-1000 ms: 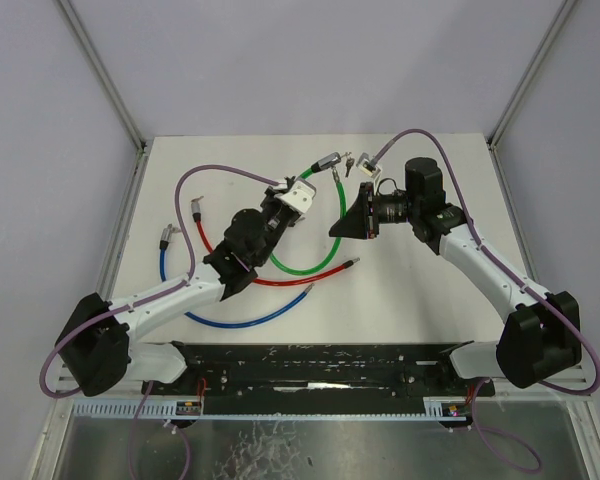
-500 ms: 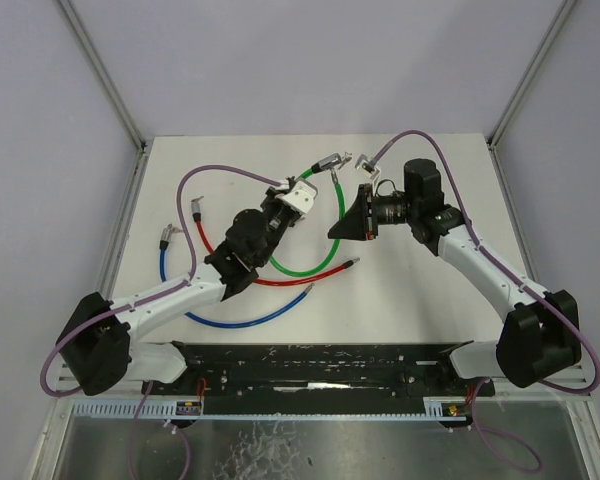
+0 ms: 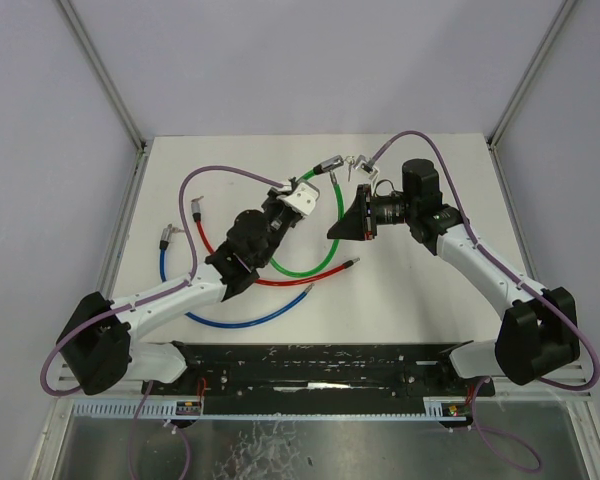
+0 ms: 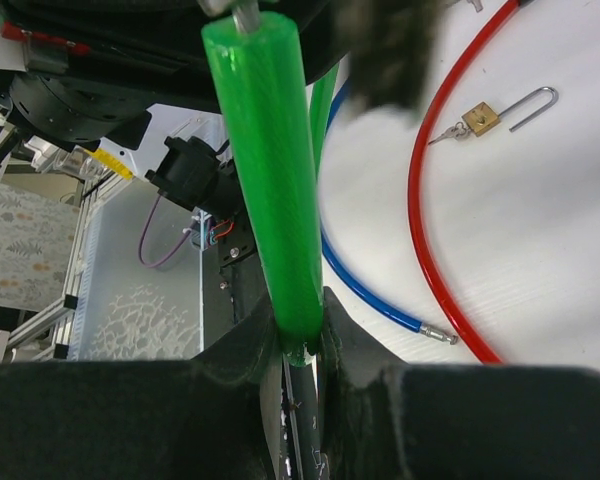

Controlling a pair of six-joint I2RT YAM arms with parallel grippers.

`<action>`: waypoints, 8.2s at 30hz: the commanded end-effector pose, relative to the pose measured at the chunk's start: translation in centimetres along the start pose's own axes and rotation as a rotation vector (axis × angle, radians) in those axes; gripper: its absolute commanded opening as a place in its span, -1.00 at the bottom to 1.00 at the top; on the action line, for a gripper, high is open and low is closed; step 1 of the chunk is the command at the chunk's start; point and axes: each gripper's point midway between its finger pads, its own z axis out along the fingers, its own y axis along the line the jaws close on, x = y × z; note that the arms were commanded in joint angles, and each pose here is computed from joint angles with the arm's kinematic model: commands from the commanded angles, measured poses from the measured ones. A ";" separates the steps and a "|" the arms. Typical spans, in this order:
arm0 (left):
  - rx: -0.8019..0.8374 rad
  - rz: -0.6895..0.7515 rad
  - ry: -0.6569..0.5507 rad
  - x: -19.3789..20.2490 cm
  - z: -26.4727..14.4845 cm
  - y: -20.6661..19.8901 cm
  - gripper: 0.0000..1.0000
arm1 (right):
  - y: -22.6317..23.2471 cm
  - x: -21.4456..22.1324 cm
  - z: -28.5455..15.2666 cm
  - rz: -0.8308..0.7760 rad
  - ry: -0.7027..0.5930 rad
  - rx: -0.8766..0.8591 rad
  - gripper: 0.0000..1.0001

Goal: Lock with the key
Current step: Lock the lock.

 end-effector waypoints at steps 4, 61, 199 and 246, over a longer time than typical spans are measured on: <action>-0.004 -0.002 -0.122 -3.3 -0.3 -0.2 -1.00 | 1.8 -2.2 0.4 -0.106 -0.038 -0.036 -1.00; 0.043 0.564 -0.029 2.3 -0.6 -3.6 -1.00 | 3.5 -4.3 -1.8 -0.182 -0.048 0.016 -1.00; -0.074 -1.056 -0.114 -7.8 -0.8 -6.7 -0.13 | -3.0 -2.6 -2.4 -0.374 -0.145 0.147 -1.00; 0.103 -0.741 -0.203 -7.9 -0.1 -3.4 -1.00 | -1.3 -0.8 -4.1 -0.594 0.058 0.121 0.19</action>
